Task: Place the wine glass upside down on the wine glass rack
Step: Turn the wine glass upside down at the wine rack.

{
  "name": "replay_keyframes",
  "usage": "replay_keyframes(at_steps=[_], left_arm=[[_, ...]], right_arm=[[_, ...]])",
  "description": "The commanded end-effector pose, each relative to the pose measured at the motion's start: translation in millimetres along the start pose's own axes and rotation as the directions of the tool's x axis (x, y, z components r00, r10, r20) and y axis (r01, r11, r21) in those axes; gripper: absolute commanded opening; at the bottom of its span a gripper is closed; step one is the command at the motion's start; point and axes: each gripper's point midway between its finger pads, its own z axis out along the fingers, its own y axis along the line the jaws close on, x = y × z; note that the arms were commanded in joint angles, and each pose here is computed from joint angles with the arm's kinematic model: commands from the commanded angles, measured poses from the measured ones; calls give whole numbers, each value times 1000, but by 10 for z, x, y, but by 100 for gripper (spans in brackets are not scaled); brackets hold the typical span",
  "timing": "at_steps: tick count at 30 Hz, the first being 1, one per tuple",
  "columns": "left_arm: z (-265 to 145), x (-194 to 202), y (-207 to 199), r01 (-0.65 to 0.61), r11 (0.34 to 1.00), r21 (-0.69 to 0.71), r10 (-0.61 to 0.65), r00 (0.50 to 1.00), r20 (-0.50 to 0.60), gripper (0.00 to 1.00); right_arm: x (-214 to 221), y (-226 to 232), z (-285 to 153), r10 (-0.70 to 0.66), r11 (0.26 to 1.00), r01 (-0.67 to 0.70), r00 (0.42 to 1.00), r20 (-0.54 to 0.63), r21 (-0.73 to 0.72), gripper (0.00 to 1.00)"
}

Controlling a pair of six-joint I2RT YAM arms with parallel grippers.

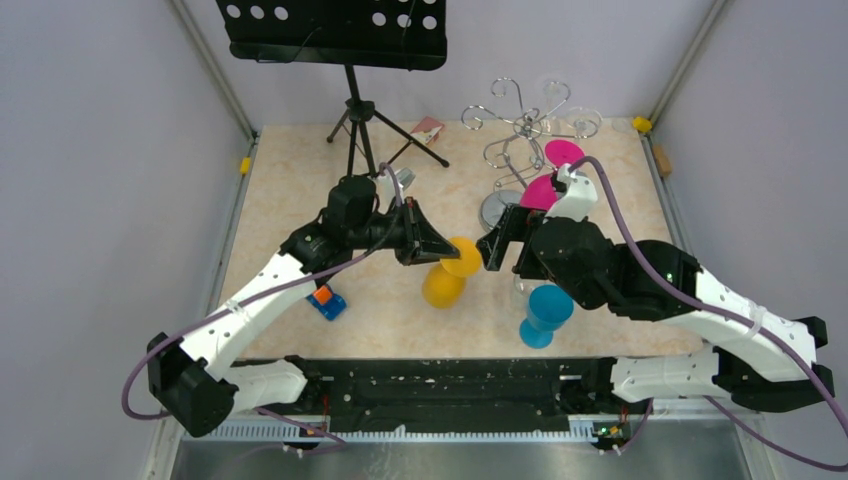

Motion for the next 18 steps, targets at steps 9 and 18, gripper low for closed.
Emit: replay_keyframes(at_steps=[9,18], left_arm=[[-77,-231,-469,-133,987,91,129,991,46,0],[-83,-350,-544,-139,985,98,134,989,62,0]], right_arm=[[-60,40,13,19,1000,-19,1000,23,-8,97],[-68,-9,-14,15,1000,-15,1000,23,2,97]])
